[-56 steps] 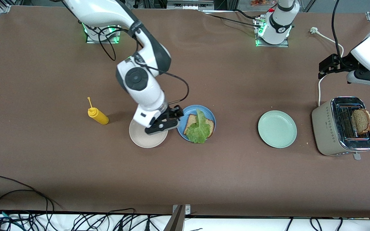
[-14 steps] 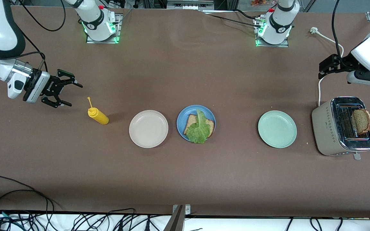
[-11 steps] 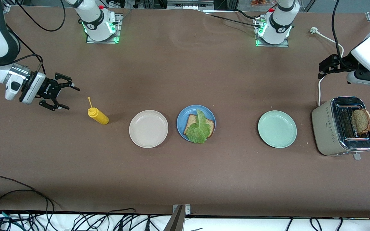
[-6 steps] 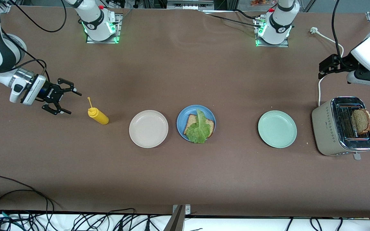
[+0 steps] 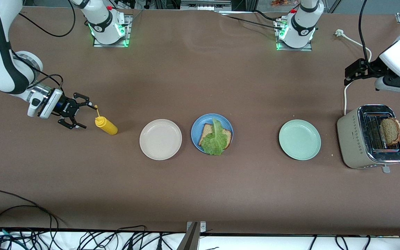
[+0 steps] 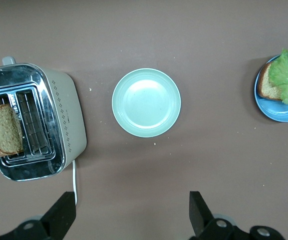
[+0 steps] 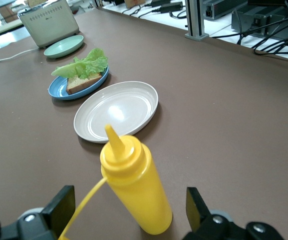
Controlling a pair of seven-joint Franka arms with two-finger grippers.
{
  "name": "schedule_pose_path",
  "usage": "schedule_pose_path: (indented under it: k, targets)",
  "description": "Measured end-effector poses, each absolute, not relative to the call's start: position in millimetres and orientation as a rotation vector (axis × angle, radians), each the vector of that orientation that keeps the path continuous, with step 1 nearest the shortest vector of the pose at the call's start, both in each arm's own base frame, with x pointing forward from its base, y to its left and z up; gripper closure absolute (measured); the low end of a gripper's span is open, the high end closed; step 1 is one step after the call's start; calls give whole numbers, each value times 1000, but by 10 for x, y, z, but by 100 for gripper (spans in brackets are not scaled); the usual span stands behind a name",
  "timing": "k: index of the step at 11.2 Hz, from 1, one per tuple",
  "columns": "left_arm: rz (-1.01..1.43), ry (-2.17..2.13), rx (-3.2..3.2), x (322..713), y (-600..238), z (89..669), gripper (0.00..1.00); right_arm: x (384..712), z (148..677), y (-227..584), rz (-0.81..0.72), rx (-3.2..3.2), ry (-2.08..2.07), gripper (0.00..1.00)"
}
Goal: Make sandwich in blue plate with both arms
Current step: 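Move the right gripper to the yellow mustard bottle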
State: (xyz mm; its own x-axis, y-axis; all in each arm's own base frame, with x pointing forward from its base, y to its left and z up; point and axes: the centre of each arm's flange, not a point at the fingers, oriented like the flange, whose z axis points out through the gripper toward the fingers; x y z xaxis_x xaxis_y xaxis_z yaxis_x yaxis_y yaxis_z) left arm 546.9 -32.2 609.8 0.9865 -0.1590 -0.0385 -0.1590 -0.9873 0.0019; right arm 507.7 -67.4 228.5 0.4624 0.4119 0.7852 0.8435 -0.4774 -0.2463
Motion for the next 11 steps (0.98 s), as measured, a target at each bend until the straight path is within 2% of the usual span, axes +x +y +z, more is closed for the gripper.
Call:
schedule_pose_path:
  k: [6, 11]
  targets:
    - [60, 250, -3130, 5469, -322, 6098, 0, 4957, 1778, -633, -954, -1966, -996, 1]
    - [60, 250, -3130, 5469, -322, 6098, 0, 4958, 1726, -614, -973, -1964, -962, 1]
